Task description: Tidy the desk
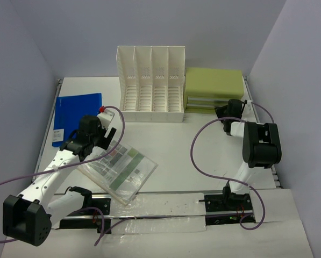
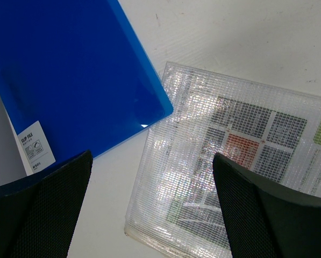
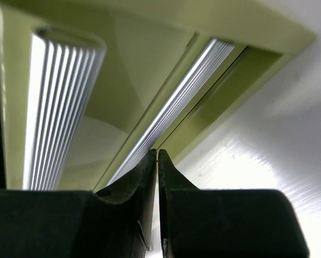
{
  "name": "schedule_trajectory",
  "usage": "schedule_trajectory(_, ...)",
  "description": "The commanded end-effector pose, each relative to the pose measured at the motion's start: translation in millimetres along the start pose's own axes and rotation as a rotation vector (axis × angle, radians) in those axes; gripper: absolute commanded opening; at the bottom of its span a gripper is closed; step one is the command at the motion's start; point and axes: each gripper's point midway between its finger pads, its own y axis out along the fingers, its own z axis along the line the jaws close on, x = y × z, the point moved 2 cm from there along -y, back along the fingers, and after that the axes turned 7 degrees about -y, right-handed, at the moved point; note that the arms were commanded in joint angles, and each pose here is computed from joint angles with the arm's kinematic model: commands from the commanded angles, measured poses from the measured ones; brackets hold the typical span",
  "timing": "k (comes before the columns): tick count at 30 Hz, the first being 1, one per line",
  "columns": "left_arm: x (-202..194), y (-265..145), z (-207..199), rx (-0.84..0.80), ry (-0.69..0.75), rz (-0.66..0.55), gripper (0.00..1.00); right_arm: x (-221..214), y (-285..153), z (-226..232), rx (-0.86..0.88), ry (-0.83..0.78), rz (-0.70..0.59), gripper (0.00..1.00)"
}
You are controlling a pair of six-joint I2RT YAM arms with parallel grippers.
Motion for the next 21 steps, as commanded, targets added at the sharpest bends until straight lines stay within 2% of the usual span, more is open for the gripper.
schedule_trajectory(1,7,2,2,0.006,-0.017,-0.033,0.99,35,5,18,0.053,-0.009,-0.093,0.13)
schedule_trajectory(7,8,1,3,0.006,-0.019,-0.037,0.99,27,-14,19,0.083,-0.04,-0.048,0.15)
schedule_trajectory(10,7,1,3,0.006,-0.019,-0.037,0.99,18,-35,30,0.129,-0.069,-0.02,0.2)
schedule_trajectory(14,7,2,4,0.012,-0.021,-0.037,0.99,-18,-68,49,0.215,-0.166,0.072,0.32)
schedule_trajectory(17,7,3,6,0.023,-0.028,-0.035,0.99,-70,-108,80,0.307,-0.378,0.174,0.4)
schedule_trajectory(21,2,6,21,0.094,-0.068,-0.015,0.99,-117,-162,118,0.437,-0.669,0.241,0.46)
